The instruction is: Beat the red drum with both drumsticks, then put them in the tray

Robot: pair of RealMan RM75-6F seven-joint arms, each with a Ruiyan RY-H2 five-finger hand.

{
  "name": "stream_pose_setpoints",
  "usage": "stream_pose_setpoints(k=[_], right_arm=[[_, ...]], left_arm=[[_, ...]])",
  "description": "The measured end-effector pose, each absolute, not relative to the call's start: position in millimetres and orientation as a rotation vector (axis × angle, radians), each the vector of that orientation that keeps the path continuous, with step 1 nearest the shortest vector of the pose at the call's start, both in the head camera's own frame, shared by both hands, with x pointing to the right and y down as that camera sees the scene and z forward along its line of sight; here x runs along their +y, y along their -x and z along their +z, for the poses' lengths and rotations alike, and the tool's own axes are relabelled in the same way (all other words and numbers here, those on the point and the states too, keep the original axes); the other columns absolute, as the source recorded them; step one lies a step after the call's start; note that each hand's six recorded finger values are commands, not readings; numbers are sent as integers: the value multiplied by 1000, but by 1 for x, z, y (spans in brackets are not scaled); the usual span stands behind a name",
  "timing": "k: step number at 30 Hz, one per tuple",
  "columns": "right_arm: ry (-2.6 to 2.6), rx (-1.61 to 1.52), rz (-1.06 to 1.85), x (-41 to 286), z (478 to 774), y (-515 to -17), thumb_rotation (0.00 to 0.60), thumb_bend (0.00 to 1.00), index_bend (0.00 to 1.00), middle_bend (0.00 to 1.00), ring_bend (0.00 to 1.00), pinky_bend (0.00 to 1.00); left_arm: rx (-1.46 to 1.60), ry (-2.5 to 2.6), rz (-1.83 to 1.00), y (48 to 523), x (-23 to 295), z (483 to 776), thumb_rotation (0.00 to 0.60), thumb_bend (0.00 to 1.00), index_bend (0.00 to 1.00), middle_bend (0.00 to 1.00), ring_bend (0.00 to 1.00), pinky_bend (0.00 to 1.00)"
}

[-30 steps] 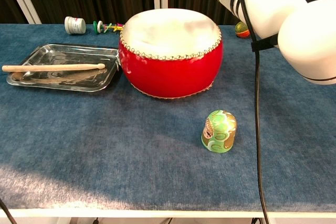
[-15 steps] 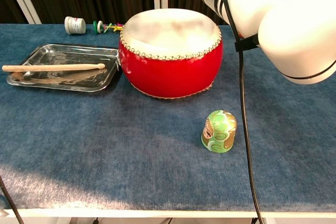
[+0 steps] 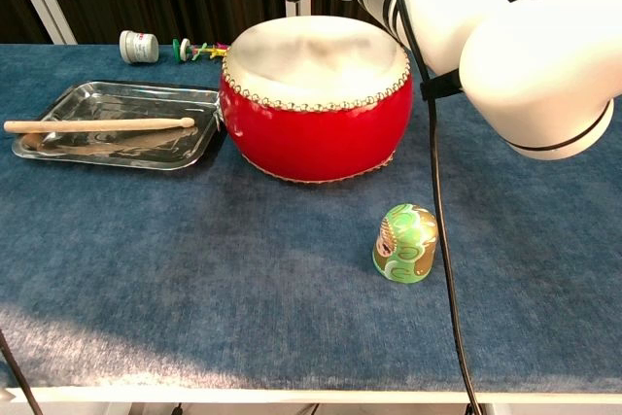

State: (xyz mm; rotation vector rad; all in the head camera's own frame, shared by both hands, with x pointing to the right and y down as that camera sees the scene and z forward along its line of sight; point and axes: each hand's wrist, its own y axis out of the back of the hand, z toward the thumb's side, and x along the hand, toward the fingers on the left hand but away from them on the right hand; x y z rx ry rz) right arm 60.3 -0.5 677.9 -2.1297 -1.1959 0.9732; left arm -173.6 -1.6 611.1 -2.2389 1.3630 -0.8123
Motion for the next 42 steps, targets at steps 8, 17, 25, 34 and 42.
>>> stream_pose_setpoints(k=[8, 17, 25, 34, 42], right_arm=[[2128, -1202, 978, -2, 679, -62, 600, 778, 1000, 1000, 979, 966], [2134, -1208, 969, -2, 678, -64, 600, 778, 1000, 1000, 979, 965], [2142, -1215, 969, -4, 675, -72, 600, 669, 993, 981, 901, 910], [2156, -1234, 971, -5, 672, -79, 600, 518, 848, 864, 809, 856], [2176, -1249, 964, -5, 671, -80, 600, 477, 767, 803, 763, 838]], left_arm=[[1337, 2261, -832, 174, 0, 614, 600, 336, 596, 609, 563, 646], [1310, 2277, -833, 173, 2, 615, 600, 356, 600, 628, 588, 668], [1330, 2297, -823, 176, 1, 615, 600, 412, 657, 708, 645, 687], [1350, 2351, -809, 175, 0, 618, 600, 441, 678, 731, 679, 705], [1386, 2400, -786, 175, 0, 620, 600, 452, 696, 751, 700, 728]])
